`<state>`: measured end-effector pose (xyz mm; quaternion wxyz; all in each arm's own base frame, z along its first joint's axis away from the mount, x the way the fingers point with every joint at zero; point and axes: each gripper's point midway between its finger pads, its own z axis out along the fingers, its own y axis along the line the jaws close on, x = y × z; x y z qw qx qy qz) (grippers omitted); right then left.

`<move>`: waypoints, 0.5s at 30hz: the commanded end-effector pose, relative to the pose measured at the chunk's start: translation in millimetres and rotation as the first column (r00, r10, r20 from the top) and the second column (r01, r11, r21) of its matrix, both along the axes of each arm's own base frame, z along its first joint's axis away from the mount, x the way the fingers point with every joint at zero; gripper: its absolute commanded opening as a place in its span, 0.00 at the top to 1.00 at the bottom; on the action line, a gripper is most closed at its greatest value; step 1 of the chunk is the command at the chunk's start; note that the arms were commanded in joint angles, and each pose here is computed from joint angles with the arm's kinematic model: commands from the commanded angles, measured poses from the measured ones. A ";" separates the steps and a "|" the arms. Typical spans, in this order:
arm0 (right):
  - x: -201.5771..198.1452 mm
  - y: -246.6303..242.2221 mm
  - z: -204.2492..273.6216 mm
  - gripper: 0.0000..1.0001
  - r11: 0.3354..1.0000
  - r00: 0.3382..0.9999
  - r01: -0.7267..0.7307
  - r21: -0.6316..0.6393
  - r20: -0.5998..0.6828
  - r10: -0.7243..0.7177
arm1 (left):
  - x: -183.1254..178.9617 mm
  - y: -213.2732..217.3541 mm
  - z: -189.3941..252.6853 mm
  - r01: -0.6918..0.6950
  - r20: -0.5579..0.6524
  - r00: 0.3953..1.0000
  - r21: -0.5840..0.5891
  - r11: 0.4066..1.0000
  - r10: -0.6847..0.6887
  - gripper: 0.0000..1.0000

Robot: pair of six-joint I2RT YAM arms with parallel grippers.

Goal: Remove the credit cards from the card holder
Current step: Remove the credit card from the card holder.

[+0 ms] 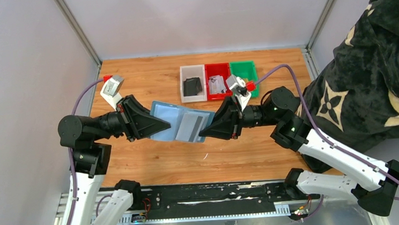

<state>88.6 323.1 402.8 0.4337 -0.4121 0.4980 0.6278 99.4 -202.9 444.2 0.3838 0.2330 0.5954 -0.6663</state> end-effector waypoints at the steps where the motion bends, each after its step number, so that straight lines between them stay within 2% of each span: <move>1: -12.9 -7.5 18.5 0.81 0.997 0.998 -0.027 0.072 0.061 0.022 | -9.8 1.2 13.4 0.016 0.037 0.999 -0.010 1.000 -0.016 1.00; 7: 3.6 -0.6 18.0 0.83 0.998 0.999 0.047 0.050 0.012 -0.048 | -9.2 1.2 13.3 0.014 0.040 0.999 -0.010 1.000 -0.014 1.00; 15: 11.3 15.3 17.7 0.73 0.997 0.995 0.074 0.011 -0.062 -0.073 | -6.2 0.6 8.9 0.010 0.041 0.999 -0.006 1.000 -0.010 1.00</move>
